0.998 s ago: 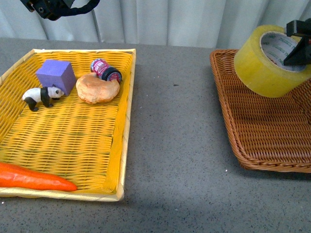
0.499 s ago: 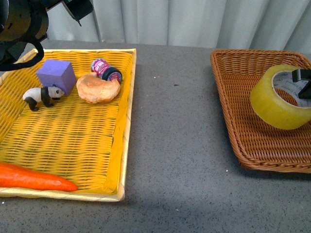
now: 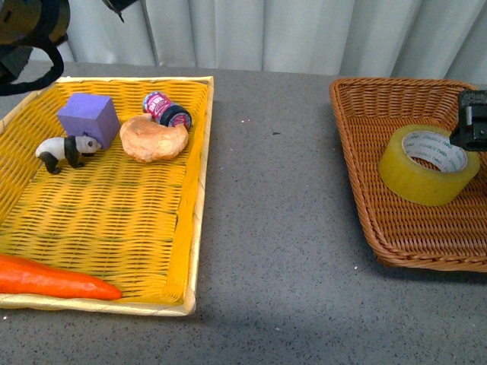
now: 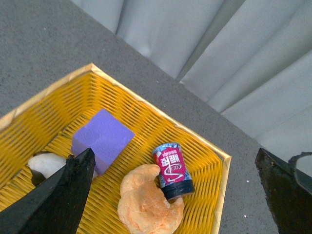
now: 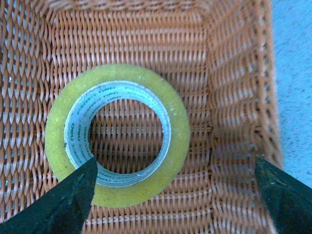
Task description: Move tape to another basket
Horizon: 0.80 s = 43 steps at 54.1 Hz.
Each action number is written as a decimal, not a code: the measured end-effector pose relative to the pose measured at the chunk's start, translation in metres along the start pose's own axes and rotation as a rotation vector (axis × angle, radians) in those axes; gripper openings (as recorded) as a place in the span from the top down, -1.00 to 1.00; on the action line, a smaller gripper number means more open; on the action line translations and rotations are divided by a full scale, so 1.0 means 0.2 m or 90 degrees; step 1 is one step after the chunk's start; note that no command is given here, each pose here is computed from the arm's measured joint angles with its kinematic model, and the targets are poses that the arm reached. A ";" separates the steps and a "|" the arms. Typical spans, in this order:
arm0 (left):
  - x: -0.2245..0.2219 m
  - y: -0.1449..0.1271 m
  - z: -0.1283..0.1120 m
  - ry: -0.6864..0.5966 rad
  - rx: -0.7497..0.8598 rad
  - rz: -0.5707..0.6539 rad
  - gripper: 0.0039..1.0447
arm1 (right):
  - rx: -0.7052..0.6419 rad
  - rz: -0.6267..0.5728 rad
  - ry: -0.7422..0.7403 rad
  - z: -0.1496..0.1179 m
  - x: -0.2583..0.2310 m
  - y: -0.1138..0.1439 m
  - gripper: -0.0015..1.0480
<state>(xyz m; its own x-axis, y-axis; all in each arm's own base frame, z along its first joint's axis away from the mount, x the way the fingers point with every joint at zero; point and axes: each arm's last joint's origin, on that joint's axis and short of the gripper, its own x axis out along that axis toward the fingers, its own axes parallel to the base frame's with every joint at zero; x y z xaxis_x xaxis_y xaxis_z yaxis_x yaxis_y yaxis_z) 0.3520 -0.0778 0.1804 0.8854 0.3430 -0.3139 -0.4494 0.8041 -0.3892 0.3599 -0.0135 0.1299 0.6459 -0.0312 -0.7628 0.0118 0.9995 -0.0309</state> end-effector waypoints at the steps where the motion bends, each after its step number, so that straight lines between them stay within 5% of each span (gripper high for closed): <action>1: -0.01 0.00 0.01 -0.006 0.002 0.005 -0.88 | 0.001 -0.002 -0.012 0.01 -0.02 0.00 -0.85; 7: -0.05 0.01 0.03 -0.010 0.041 0.026 -0.85 | 0.002 -0.025 -0.072 0.03 -0.13 -0.02 -0.81; 12: -0.08 0.07 0.03 -0.028 0.094 -0.161 -0.58 | 0.002 -0.026 -0.135 0.02 -0.21 -0.03 -0.80; 17: -0.18 0.20 0.03 -0.099 0.209 -0.272 -0.23 | 0.012 0.010 -0.349 -0.08 -0.21 -0.02 -0.47; 25: -0.30 0.33 0.06 -0.144 0.268 -0.277 0.25 | 0.007 0.010 -0.516 -0.23 -0.35 0.01 0.00; 36: -0.42 0.49 0.03 -0.140 0.291 -0.274 0.93 | 0.007 0.013 -0.547 -0.35 -0.51 0.05 0.68; 40: -0.47 0.55 0.03 -0.142 0.293 -0.271 0.93 | 0.007 0.011 -0.540 -0.41 -0.55 0.06 0.98; 43: -0.49 0.58 0.02 -0.151 0.291 -0.273 0.93 | 0.008 0.011 -0.541 -0.44 -0.57 0.05 0.98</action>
<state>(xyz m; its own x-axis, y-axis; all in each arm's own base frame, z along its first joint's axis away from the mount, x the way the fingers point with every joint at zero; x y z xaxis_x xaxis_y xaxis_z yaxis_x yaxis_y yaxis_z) 0.2131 -0.0175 0.1693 1.0000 0.0019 0.0055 -0.0018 0.9999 -0.0145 0.2193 0.0001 0.1603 0.9998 -0.0019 -0.0189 0.0017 0.9999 -0.0121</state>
